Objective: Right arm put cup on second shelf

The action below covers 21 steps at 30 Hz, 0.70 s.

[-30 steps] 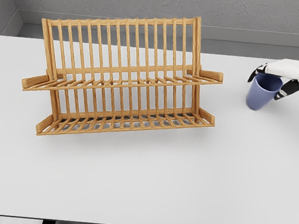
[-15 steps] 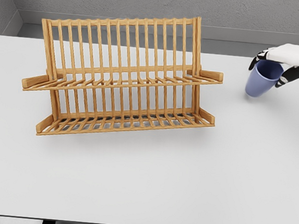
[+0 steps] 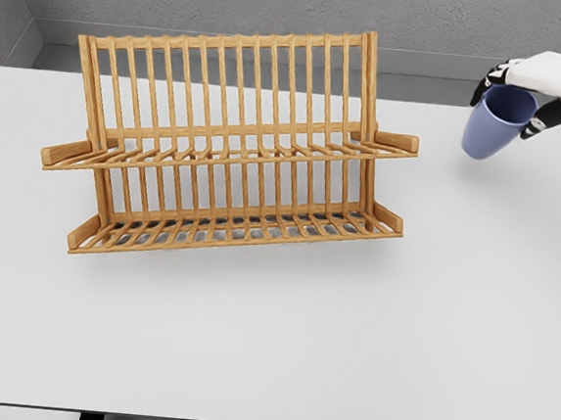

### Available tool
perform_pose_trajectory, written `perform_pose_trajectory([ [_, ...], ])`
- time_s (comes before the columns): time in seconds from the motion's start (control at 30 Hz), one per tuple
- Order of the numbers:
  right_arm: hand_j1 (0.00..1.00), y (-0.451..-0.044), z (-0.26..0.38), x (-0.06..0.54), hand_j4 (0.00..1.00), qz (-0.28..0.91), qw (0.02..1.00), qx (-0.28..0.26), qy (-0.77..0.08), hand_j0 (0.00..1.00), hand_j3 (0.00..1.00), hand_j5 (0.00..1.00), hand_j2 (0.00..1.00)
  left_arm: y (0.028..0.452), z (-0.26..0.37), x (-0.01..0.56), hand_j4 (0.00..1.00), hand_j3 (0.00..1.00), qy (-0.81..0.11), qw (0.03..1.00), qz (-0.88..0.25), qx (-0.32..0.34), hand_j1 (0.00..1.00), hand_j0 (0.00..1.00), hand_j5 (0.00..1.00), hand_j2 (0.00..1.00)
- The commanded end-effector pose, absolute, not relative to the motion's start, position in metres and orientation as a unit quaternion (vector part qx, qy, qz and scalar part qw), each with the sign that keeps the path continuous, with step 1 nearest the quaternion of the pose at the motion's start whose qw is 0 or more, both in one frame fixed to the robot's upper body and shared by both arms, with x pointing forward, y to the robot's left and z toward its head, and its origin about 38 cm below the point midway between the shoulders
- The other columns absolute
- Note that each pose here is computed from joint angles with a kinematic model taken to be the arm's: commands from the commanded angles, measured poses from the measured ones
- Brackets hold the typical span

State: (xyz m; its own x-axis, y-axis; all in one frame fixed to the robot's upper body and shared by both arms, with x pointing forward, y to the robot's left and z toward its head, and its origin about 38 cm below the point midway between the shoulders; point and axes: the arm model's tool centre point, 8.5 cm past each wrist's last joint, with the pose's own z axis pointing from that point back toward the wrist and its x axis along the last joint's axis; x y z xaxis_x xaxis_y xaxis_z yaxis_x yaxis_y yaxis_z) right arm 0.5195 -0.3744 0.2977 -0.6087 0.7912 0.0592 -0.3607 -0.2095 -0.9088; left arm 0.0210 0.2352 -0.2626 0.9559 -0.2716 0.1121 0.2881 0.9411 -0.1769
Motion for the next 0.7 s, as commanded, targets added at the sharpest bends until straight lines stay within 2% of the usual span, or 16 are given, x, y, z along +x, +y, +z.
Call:
perform_pose_trajectory([
  [0.0, 0.61, -0.371, 0.302, 0.519, 0.61, 0.745, 0.381, -0.217, -0.503, 0.61, 0.61, 0.61, 0.61, 0.235, -0.263, 0.021, 1.0, 1.0, -0.043, 0.984, -0.143, -0.096, 1.0, 1.0, 1.0, 1.0],
  [0.23, 0.6, -0.355, 0.322, 0.516, 0.6, 0.743, 0.348, -0.222, -0.527, 0.6, 0.6, 0.6, 0.6, 0.235, -0.263, 0.021, 1.0, 1.0, -0.043, 0.984, -0.142, -0.096, 1.0, 1.0, 1.0, 1.0],
  [0.67, 0.61, -0.29, 0.357, 0.49, 0.61, 0.767, 0.232, -0.214, -0.559, 0.61, 0.61, 0.61, 0.61, 0.235, -0.263, 0.021, 1.0, 1.0, -0.043, 0.984, -0.142, -0.096, 1.0, 1.0, 1.0, 1.0],
])
